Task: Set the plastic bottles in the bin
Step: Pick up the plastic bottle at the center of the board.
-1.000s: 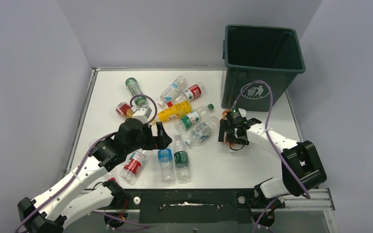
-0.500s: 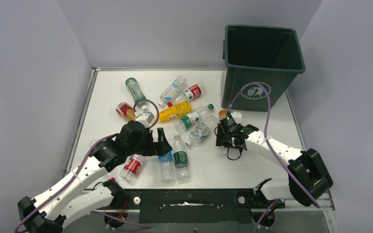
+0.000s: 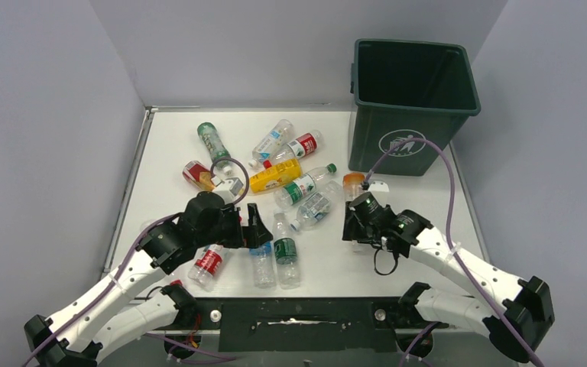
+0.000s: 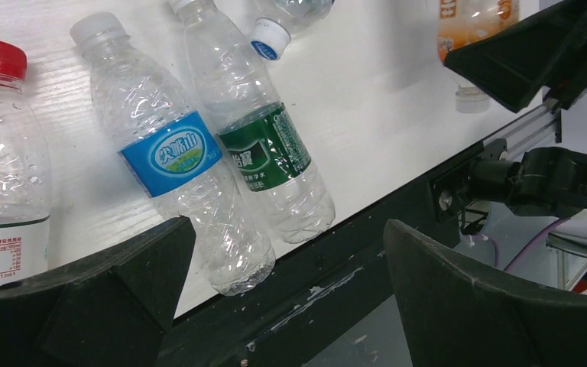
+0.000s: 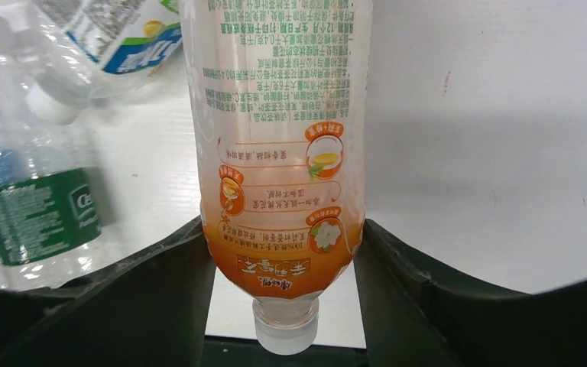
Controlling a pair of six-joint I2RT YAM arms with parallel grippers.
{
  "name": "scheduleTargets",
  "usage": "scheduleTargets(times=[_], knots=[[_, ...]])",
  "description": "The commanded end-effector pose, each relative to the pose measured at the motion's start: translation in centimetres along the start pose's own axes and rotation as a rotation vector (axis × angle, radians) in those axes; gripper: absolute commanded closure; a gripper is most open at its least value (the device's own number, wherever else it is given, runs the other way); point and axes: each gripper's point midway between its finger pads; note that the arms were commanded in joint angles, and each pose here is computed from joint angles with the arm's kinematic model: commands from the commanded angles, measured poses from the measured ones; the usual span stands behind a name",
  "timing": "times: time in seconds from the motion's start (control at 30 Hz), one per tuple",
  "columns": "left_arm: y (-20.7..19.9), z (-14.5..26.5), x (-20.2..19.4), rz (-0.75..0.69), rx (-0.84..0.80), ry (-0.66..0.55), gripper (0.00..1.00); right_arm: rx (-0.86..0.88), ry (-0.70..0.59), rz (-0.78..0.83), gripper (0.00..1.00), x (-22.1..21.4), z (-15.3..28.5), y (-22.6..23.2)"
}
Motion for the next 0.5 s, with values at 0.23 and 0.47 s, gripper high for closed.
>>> scheduleTargets(times=[0.23, 0.47], knots=[[-2.2, 1.0, 2.8, -0.067, -0.054, -0.09, 0.02, 0.23, -0.196, -0.079, 0.62, 5.4, 9.7, 2.0], [-2.0, 0.4, 3.2, -0.026, -0.045, -0.118, 0.02, 0.435, -0.298, -0.037, 0.63, 7.8, 14.3, 4.4]])
Point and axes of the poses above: each gripper's point midway between its finger pads, its own z axis back along the fingers, its own y axis along the line the jaws close on, x = y × z, and after that the axes turned 2 degrees about z, right-handed
